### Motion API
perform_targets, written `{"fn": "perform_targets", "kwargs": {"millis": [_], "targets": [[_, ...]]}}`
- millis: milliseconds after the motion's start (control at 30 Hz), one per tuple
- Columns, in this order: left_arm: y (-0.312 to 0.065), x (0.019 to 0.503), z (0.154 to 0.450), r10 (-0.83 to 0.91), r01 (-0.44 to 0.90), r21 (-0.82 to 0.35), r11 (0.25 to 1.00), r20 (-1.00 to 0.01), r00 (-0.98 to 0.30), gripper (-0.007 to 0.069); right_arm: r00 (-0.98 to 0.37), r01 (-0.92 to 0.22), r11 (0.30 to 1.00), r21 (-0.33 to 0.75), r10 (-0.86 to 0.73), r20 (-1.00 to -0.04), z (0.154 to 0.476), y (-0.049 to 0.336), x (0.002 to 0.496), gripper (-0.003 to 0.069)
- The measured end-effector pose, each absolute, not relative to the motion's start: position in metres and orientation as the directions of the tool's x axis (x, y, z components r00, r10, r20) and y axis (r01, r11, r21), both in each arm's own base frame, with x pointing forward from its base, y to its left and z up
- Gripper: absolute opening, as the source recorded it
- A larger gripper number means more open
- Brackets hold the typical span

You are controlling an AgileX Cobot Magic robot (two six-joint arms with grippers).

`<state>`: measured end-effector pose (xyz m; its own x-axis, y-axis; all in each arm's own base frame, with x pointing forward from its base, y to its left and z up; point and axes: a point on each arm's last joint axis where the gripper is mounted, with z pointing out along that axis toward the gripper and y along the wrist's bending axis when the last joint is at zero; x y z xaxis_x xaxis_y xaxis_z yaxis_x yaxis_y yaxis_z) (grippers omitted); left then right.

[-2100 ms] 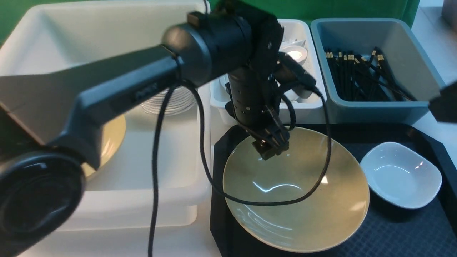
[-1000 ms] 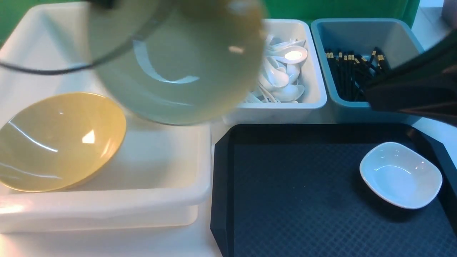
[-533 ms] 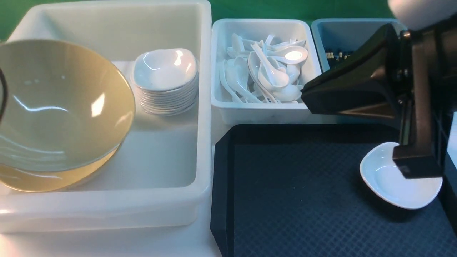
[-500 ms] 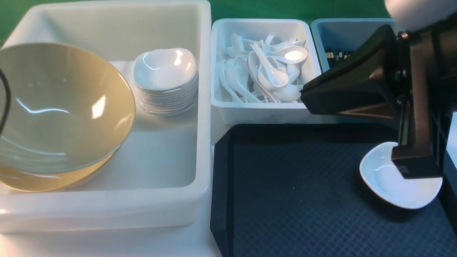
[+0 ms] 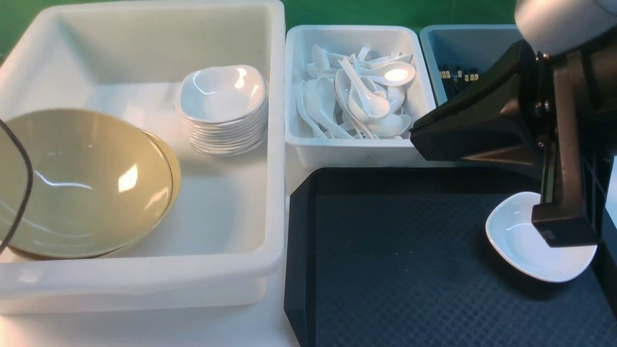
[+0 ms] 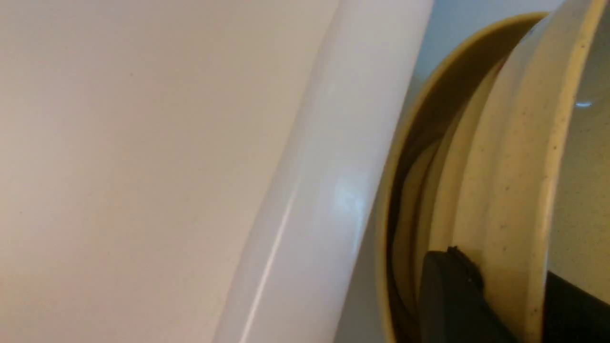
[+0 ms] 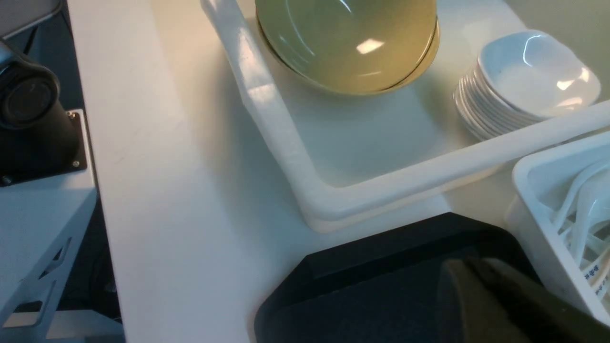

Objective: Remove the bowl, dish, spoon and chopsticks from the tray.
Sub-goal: Use the left arm to put the noodle bowl into the large storage box on the left, then use the left arm to grab the plate

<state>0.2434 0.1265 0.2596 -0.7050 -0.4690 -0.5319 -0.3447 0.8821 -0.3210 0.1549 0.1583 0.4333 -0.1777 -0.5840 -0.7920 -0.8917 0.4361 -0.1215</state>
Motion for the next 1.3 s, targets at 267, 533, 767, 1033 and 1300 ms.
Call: {"fn": "perform_targets", "kwargs": {"millis": [267,533,767,1033,1300], "targets": [[0.125,0.239,0.258,-0.431,-0.323,-0.29,0.901,-0.498,-0.753,0.0344,-0.187,-0.897,0.426,-0.117,-0.606,-0.774,0.431,0.157,0.154,0.0041],[0.124,0.236,0.307,-0.376,-0.287,-0.244,0.926,-0.555,-0.742,0.0514,-0.198,-0.898,0.421,-0.128,-0.647,-0.736,0.427,0.154,0.153,0.0043],[0.059,0.227,0.397,-0.196,-0.066,-0.208,0.976,-0.703,-0.684,0.0321,-0.306,-0.819,0.547,-0.173,-0.671,-0.675,0.422,0.143,0.162,0.0045],[-0.085,0.233,0.4,0.286,0.539,-0.091,0.837,-0.767,-0.574,0.0008,-0.458,-0.692,0.681,-0.24,-0.671,-0.583,0.415,0.124,0.169,0.0045],[-0.22,0.25,0.349,0.588,0.802,-0.011,0.598,-0.674,-0.447,-0.0011,-0.599,-0.57,0.775,-0.273,-0.62,-0.507,0.39,0.096,0.154,0.0045]]}}
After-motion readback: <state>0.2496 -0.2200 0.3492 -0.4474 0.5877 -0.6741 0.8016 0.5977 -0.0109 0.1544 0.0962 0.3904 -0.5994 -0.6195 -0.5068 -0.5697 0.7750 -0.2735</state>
